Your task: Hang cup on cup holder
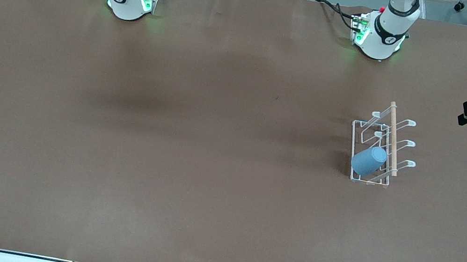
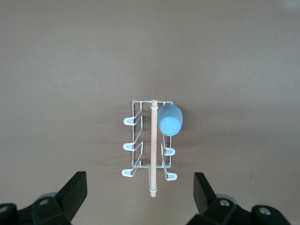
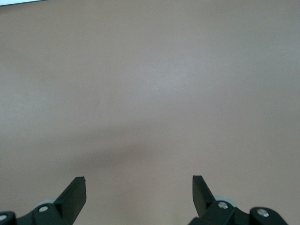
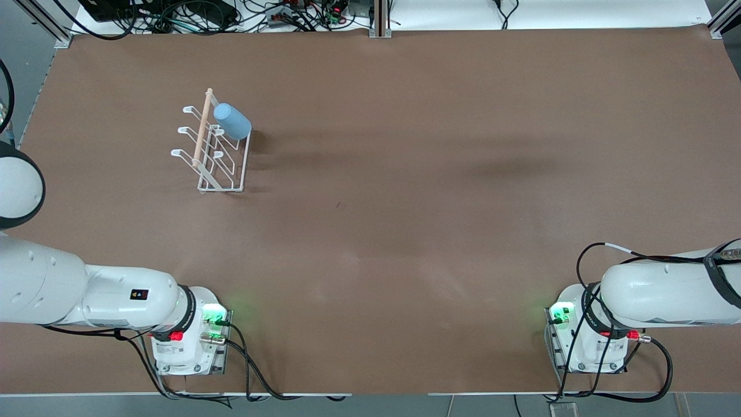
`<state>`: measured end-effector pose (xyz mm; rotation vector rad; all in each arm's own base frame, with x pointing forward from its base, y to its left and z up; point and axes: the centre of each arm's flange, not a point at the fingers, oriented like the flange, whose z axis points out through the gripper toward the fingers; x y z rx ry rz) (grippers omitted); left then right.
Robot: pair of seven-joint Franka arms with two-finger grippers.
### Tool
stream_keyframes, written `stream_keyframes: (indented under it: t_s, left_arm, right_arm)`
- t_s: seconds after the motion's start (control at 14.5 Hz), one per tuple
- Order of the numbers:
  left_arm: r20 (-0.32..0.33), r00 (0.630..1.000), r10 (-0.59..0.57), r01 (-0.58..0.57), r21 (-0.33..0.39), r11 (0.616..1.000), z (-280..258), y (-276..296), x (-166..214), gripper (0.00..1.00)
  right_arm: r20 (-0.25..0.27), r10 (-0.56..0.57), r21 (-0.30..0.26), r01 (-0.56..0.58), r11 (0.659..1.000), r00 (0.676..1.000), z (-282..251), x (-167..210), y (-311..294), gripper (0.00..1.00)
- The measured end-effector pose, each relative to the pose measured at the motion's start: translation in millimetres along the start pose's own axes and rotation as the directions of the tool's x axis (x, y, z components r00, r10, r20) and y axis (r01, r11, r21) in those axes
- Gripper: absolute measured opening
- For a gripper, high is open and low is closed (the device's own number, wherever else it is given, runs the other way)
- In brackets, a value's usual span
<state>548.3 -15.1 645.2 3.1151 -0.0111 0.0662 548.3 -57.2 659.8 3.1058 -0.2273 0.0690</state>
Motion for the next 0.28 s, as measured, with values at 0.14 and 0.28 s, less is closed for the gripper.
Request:
stream_keyframes:
  t_s: [0.14, 0.28]
  left_arm:
    - [-0.004, 1.0, 0.0, 0.0, 0.0, 1.0, -0.3, 0.2, 0.4, 1.0]
    - [-0.004, 1.0, 0.0, 0.0, 0.0, 1.0, -0.3, 0.2, 0.4, 1.0]
  right_arm:
    - [0.0, 0.0, 0.0, 0.0, 1.0, 1.0, 0.0, 0.0, 0.0, 1.0]
    - [0.0, 0.0, 0.0, 0.0, 1.0, 1.0, 0.0, 0.0, 0.0, 1.0]
